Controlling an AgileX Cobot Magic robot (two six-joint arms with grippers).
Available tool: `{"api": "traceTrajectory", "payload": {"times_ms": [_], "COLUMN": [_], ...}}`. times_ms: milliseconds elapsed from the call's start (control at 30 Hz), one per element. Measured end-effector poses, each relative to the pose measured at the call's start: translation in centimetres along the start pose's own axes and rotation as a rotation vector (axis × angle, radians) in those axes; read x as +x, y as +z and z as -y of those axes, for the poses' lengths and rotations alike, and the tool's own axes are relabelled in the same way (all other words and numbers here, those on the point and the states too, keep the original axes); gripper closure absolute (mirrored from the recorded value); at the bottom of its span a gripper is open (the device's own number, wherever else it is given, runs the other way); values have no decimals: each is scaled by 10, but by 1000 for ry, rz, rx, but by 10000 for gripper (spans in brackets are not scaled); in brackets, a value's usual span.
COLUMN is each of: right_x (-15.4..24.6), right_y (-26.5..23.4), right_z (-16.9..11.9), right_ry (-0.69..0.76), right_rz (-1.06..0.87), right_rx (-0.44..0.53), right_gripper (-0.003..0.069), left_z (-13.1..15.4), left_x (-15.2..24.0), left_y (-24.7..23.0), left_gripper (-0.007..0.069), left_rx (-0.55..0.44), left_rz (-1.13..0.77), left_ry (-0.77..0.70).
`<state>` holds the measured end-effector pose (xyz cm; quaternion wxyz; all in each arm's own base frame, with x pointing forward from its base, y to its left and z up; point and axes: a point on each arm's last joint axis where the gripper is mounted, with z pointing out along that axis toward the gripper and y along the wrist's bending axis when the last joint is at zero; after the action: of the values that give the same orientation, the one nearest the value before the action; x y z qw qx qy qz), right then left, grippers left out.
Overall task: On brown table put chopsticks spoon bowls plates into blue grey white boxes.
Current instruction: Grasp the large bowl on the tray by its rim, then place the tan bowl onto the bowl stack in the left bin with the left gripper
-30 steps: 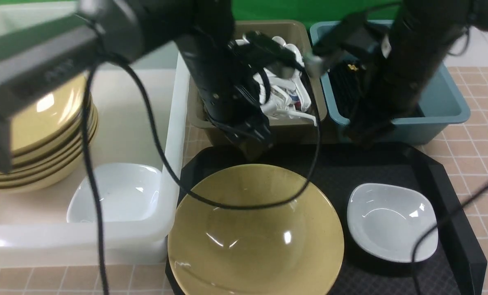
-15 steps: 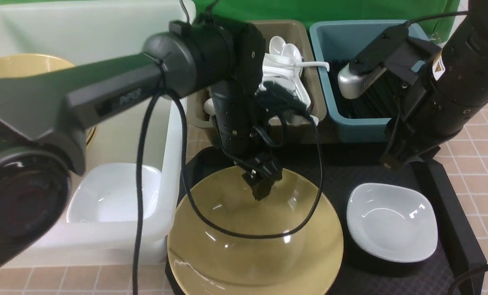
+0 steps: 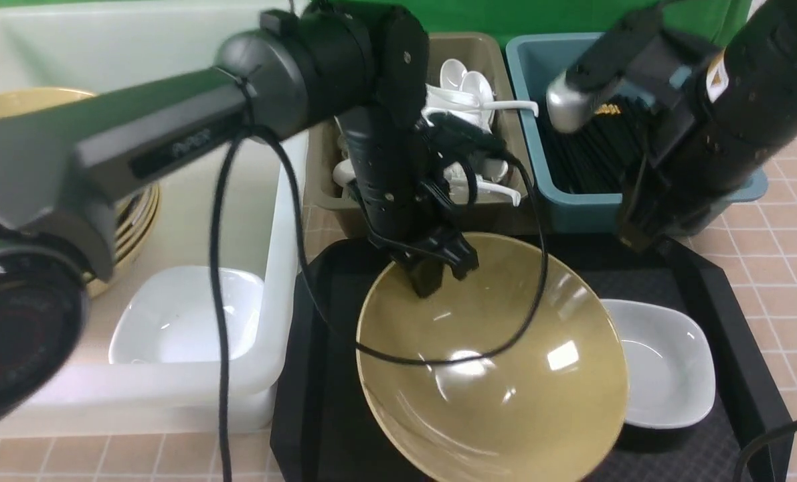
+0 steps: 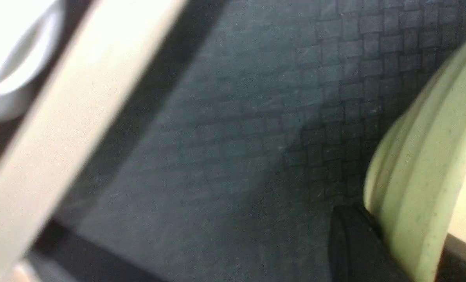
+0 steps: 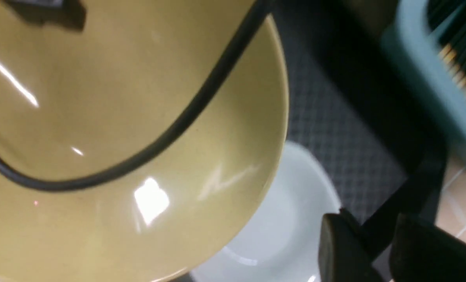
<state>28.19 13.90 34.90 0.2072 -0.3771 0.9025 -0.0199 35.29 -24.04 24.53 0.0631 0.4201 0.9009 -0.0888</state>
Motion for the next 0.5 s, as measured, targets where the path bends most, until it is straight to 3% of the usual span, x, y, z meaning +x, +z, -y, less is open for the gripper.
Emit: {"api": "traceTrajectory", "payload": {"times_ms": [233, 500], "right_x": [-34, -66], "right_y": [-51, -90], "right_z": [-7, -60], "right_ry": [-83, -345], "right_rz": [255, 528], "right_rx": [-63, -71], "right_gripper": [616, 622], "left_z": [-48, -75], "left_x": [36, 133], "left_y": [-94, -204], "left_gripper": [619, 619], "left_rx": [19, -2], "left_rz": [265, 595], "left_ry": [-192, -422]}}
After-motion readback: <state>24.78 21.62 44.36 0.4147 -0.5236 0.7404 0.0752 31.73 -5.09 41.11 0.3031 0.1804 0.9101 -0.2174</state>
